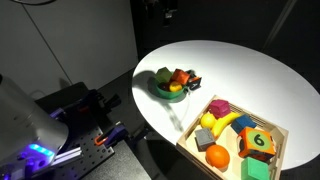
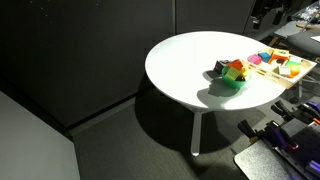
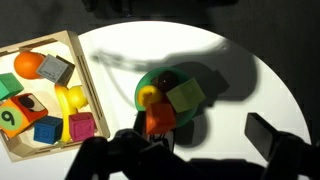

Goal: Move the orange block from the bowl to the table

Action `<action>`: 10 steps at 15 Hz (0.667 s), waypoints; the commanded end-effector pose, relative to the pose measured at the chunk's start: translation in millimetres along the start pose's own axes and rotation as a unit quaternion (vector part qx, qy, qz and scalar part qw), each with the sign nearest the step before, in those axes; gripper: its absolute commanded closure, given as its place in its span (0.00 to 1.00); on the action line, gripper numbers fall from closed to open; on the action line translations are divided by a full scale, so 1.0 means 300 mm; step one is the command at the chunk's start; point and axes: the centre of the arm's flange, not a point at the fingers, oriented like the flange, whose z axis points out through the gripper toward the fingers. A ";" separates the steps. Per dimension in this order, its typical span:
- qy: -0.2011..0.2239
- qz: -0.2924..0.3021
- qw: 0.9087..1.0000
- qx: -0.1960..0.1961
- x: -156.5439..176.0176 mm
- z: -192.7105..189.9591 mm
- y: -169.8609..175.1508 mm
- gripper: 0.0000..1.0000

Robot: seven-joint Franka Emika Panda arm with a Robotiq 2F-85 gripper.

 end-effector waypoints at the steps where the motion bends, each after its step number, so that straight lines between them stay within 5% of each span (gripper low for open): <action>1: 0.005 0.021 1.000 0.002 0.066 0.013 0.046 0.00; 10: 0.049 0.055 0.997 0.018 0.209 0.159 0.097 0.00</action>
